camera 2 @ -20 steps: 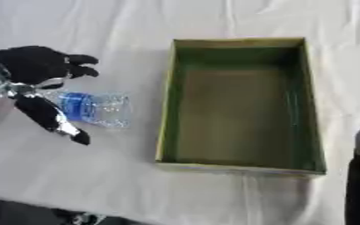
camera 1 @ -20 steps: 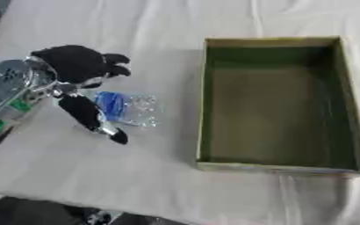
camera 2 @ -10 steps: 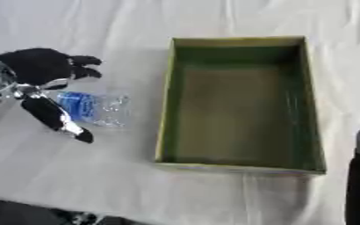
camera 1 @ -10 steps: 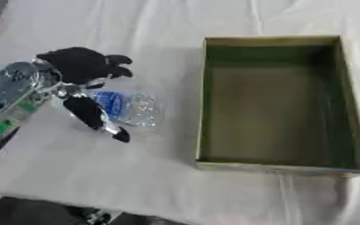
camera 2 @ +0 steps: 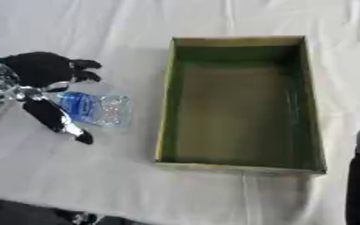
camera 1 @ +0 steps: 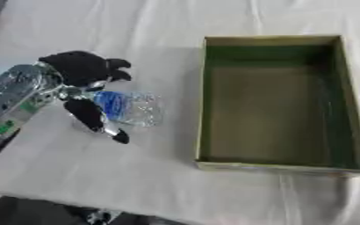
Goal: Pick up objects on the table and place them in the box.
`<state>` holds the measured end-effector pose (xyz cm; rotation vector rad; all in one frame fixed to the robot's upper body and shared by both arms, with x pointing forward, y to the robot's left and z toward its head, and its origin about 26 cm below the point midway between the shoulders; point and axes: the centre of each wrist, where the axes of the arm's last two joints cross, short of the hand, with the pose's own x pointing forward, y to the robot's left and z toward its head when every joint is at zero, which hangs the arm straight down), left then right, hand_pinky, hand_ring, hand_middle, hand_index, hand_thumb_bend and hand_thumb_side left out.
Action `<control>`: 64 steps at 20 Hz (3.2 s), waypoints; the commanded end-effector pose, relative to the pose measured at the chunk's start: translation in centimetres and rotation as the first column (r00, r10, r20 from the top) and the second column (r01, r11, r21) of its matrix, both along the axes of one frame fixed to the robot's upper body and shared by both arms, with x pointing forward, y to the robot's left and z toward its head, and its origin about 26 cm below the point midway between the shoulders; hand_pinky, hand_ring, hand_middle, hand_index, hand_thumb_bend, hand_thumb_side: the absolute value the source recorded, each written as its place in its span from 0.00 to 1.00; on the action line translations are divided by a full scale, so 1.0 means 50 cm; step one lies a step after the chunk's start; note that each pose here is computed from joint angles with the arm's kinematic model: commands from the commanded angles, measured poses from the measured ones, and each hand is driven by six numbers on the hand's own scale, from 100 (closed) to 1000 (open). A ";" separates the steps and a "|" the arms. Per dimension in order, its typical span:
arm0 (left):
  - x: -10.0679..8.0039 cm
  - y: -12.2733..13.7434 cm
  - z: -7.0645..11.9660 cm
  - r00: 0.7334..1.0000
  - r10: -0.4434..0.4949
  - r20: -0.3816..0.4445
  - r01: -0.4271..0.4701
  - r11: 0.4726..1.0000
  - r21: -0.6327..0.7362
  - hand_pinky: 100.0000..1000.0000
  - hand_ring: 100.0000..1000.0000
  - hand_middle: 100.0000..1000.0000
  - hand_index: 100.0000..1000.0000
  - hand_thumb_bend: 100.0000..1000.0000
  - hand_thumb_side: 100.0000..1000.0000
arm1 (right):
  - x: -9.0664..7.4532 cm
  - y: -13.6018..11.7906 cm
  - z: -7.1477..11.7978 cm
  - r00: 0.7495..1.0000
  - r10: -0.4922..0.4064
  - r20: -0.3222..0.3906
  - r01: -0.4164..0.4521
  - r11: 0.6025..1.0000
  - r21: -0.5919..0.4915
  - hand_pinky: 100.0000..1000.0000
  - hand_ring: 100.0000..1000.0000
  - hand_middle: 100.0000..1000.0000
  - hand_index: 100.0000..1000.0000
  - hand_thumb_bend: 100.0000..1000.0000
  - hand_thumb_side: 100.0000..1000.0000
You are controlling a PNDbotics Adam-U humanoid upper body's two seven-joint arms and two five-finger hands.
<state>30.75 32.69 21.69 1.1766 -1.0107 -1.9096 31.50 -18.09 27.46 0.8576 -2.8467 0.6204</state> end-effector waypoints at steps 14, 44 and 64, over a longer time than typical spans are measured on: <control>0.009 0.006 -0.001 1.000 -0.004 0.005 0.004 1.000 -0.001 0.70 0.74 1.00 0.92 0.82 0.90 | -0.006 0.002 0.016 0.999 0.010 0.031 -0.011 1.000 0.005 0.65 0.77 0.84 0.91 0.00 1.00; 0.018 0.011 -0.018 1.000 0.007 -0.011 -0.007 1.000 -0.015 0.56 0.58 0.98 0.77 0.70 0.68 | -0.006 0.002 0.017 0.999 0.013 0.032 -0.013 1.000 0.008 0.65 0.76 0.84 0.91 0.00 1.00; 0.016 0.006 -0.014 0.996 0.004 0.084 0.000 0.999 -0.042 0.17 0.31 0.79 0.64 0.67 0.56 | -0.006 0.002 0.018 0.999 0.010 0.035 -0.010 1.000 0.014 0.65 0.76 0.84 0.91 0.00 1.00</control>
